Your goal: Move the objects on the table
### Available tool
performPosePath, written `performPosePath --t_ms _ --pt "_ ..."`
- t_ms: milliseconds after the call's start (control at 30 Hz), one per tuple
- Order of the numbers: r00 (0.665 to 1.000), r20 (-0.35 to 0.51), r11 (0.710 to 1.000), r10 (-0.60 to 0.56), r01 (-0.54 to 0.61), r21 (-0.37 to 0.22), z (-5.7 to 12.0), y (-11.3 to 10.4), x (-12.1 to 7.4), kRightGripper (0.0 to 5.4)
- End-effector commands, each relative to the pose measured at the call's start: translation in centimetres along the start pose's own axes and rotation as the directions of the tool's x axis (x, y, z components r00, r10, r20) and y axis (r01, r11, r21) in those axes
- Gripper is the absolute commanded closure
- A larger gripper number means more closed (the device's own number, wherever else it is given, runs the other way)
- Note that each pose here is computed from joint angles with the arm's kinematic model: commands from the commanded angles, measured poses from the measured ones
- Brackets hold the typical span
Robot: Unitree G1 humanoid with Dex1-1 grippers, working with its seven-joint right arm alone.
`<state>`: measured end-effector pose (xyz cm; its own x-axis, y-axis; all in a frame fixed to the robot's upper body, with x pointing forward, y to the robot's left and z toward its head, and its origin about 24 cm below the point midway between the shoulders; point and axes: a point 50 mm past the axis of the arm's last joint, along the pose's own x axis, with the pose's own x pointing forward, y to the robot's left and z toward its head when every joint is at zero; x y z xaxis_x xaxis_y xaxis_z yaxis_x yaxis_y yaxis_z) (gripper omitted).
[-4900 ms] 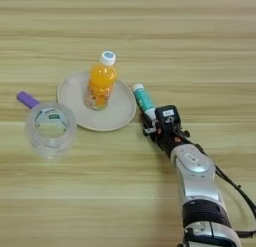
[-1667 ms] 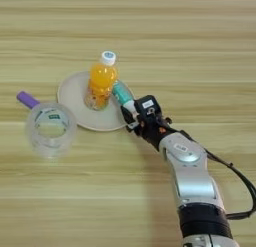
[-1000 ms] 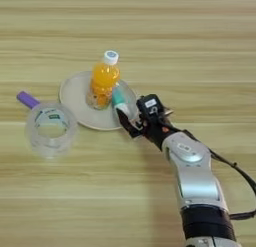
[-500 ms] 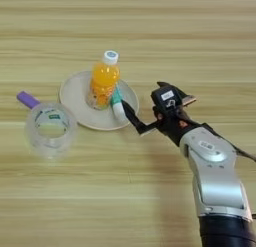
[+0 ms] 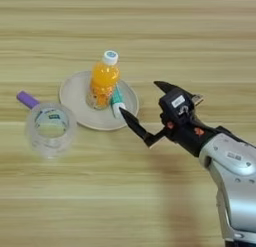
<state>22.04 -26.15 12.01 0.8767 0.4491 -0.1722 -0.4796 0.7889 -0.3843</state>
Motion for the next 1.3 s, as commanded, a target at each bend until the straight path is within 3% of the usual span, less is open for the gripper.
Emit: performPosePath --t_ms 33,300,500,733,900,1067,1167,1300 --pt "0.997 0.07 0.993 0.015 -0.006 -0.122 2.6 -0.8 0.0 0.05" --pt "0.996 0.078 0.992 0.033 -0.023 -0.127 2.7 -0.5 0.1 0.05" --pt "0.99 0.091 0.984 0.11 -0.095 -0.153 3.0 0.6 0.9 0.05" --pt "0.961 0.093 0.947 0.26 -0.235 -0.219 3.8 2.8 2.5 0.05" --pt "0.929 0.076 0.89 0.362 -0.321 -0.324 5.3 4.0 3.5 0.05" --pt "0.883 0.035 0.81 0.467 -0.411 -0.419 6.5 5.4 4.3 0.05" --pt "0.856 -0.007 0.763 0.517 -0.465 -0.449 6.4 6.1 4.6 0.05" --pt "0.83 -0.042 0.722 0.556 -0.508 -0.469 6.4 6.7 5.0 0.05"
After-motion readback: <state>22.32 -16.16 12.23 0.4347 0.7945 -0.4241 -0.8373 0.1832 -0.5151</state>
